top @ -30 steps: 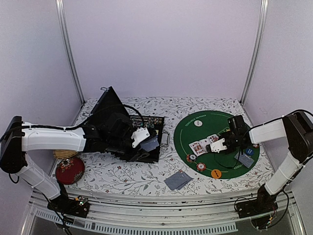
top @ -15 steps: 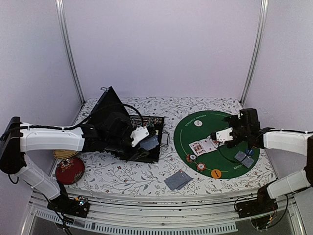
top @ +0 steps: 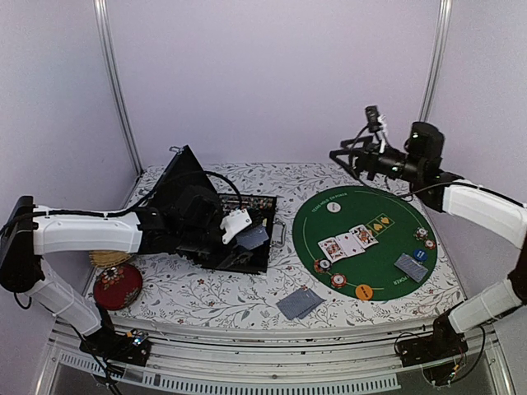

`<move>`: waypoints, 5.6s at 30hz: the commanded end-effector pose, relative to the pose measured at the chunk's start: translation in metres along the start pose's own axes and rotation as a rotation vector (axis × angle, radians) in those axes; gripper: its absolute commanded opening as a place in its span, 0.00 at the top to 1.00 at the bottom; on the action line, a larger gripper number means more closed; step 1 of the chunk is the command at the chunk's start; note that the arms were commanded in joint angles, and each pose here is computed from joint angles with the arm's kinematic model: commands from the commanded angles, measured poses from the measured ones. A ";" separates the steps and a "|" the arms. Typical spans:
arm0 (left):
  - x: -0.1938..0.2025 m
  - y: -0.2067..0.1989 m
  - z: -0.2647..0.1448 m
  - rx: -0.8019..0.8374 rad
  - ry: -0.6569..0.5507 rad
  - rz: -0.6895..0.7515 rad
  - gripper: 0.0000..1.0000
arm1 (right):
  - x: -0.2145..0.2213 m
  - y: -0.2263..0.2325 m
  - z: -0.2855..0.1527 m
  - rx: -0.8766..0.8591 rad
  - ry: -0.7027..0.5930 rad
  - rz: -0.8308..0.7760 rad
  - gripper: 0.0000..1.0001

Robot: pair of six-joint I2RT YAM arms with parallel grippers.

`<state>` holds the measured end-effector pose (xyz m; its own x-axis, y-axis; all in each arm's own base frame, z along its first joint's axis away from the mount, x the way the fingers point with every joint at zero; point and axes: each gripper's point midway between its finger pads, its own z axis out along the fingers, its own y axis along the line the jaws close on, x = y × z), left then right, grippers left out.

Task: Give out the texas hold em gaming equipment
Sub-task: Pick up the poker card from the face-down deck piles, then place the poker card in the community card area, then pick up the poker card from the face-down deck piles.

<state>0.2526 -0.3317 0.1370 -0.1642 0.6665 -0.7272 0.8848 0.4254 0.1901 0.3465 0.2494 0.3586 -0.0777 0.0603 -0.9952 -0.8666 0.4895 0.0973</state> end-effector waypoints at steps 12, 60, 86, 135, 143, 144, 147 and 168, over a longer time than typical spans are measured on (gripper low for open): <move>-0.021 0.014 0.002 -0.029 -0.035 -0.020 0.49 | 0.165 0.108 0.120 -0.408 0.549 0.604 0.25; -0.014 0.012 0.005 -0.027 -0.019 -0.010 0.51 | 0.136 0.108 0.092 -0.230 0.659 0.409 0.98; -0.006 0.011 -0.003 -0.035 -0.024 -0.018 0.51 | 0.266 -0.200 -0.137 0.784 0.184 1.137 0.98; -0.025 0.015 -0.009 -0.042 -0.062 -0.024 0.51 | 0.149 0.108 0.116 -0.410 0.447 0.452 0.21; -0.026 0.015 -0.005 -0.036 -0.062 -0.019 0.51 | 0.180 0.130 0.136 -0.438 0.520 0.462 0.29; -0.026 0.015 -0.005 -0.036 -0.063 -0.020 0.51 | 0.183 0.129 0.137 -0.431 0.527 0.462 0.31; -0.027 0.015 -0.006 -0.035 -0.067 -0.019 0.51 | 0.188 0.125 0.139 -0.391 0.540 0.454 0.46; -0.021 0.015 -0.007 -0.042 -0.056 -0.018 0.51 | 0.149 0.105 0.115 -0.202 0.535 0.307 0.98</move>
<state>0.2630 -0.3313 0.1411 -0.1795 0.6583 -0.7310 0.8669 0.4571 0.1988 0.2979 0.4181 0.1979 -0.5638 -0.3103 -0.7654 -0.8207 0.3148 0.4769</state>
